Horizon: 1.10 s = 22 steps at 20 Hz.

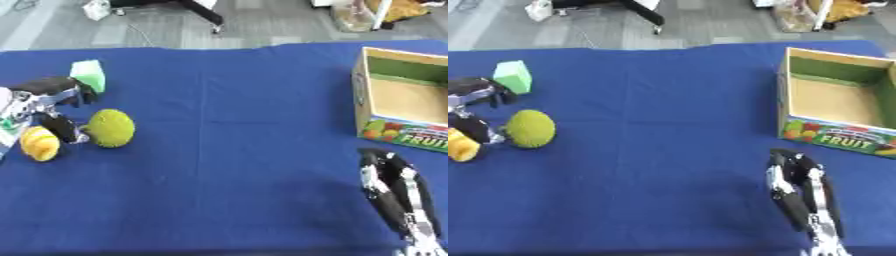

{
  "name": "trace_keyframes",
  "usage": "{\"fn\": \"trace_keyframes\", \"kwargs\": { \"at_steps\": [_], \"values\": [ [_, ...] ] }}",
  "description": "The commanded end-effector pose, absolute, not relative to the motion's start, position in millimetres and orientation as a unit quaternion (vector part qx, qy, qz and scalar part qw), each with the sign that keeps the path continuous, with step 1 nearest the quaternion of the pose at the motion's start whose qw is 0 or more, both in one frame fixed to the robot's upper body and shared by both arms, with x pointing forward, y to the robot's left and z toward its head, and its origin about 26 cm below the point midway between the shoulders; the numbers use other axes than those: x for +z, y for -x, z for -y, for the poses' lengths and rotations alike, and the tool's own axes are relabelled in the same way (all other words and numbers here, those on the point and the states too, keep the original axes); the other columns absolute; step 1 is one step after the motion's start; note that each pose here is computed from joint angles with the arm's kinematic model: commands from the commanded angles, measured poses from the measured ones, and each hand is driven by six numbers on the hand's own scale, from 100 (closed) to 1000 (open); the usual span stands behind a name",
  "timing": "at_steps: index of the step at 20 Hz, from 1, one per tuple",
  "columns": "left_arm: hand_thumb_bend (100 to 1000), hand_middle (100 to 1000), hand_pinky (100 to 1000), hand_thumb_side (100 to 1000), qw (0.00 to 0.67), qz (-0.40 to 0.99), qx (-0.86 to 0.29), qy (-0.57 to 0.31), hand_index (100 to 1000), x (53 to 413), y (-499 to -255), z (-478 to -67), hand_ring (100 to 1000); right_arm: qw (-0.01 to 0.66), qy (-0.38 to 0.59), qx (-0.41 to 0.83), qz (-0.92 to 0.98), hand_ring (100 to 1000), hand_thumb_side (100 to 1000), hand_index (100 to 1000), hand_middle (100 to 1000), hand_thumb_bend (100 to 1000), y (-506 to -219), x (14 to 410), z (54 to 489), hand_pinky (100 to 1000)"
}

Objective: Pick up the objects with one hand, pass them to the other hand, and then place them into the box on the other side of the table.

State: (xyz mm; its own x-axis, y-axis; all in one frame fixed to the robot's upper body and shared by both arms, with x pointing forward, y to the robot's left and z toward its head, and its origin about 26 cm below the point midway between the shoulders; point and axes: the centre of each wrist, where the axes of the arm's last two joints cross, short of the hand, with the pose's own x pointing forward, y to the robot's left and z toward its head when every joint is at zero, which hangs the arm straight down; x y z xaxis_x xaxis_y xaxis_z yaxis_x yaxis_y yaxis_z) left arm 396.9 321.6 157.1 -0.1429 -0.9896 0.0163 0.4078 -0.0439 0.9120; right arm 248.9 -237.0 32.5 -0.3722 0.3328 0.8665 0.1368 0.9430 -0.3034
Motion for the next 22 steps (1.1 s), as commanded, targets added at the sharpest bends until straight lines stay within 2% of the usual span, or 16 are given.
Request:
{"fn": "trace_keyframes", "kwargs": {
  "at_steps": [1,6,8,11,14,16,22],
  "values": [
    [468,728,803,143,0.545,0.418,-0.629,-0.365,849,166.8,-401.5,-323.0,714,0.534,0.138,0.091,0.829,221,632,683,268,100,-250.8,37.1,236.0,297],
    [432,684,786,100,0.545,0.418,-0.628,-0.367,815,158.2,-404.4,-320.9,679,0.534,0.137,0.09,0.83,221,633,683,268,100,-251.3,37.4,235.3,297],
    [372,631,763,100,0.543,0.42,-0.625,-0.371,771,154.5,-405.0,-320.3,636,0.534,0.136,0.09,0.83,221,632,683,268,100,-251.5,37.5,235.0,297],
    [231,522,707,100,0.536,0.435,-0.615,-0.38,659,152.3,-404.3,-319.1,549,0.533,0.136,0.09,0.83,222,633,683,268,100,-251.8,37.8,234.8,297],
    [198,479,685,100,0.534,0.465,-0.598,-0.375,611,155.1,-400.8,-316.7,513,0.533,0.136,0.09,0.83,221,634,683,268,100,-252.0,37.8,234.7,297],
    [156,452,669,100,0.528,0.491,-0.586,-0.369,568,163.6,-395.7,-313.5,492,0.533,0.135,0.09,0.83,222,632,683,268,100,-252.1,37.9,234.6,297],
    [112,447,655,100,0.486,0.58,-0.541,-0.367,560,220.0,-360.6,-304.0,485,0.533,0.139,0.089,0.83,222,629,683,268,100,-252.4,38.0,236.0,298]
  ]
}}
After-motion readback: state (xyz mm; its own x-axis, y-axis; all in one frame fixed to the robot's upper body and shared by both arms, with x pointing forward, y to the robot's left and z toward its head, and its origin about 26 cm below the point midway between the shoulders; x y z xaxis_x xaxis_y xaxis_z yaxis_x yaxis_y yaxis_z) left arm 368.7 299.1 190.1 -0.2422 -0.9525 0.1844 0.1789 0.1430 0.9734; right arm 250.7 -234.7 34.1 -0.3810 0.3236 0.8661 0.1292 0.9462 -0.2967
